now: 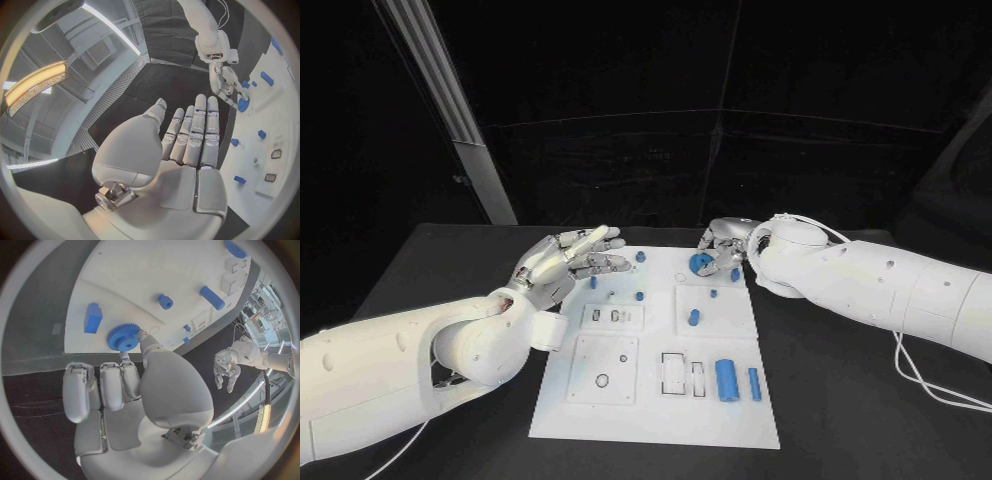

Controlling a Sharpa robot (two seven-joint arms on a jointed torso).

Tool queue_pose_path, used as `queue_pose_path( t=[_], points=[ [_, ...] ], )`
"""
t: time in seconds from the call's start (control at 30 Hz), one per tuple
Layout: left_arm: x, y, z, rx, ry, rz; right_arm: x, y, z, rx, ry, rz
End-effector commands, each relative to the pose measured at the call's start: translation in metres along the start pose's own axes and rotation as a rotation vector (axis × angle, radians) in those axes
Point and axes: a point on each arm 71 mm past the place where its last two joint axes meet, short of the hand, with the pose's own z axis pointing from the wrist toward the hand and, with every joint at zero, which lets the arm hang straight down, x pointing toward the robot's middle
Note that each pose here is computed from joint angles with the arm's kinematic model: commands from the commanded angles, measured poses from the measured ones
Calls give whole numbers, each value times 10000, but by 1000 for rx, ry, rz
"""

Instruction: Assemble the parts on the task board

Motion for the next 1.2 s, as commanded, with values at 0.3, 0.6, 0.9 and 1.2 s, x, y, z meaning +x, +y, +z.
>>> queue_pose_path(
  t=[0.3, 0.6, 0.9, 1.2],
  points=[
    [11, -5, 9, 0, 15, -7, 4, -27, -13, -5, -2, -7],
    [5, -5, 11, -1, 13, -6, -35, -1, -21, -32, -59, 9],
    [0, -5, 10, -1, 13, -6, -49, -26, -32, -27, -78, 16],
    [-7, -7, 9, -2, 12, -5, -41, -62, -45, -18, -62, 12]
  ],
)
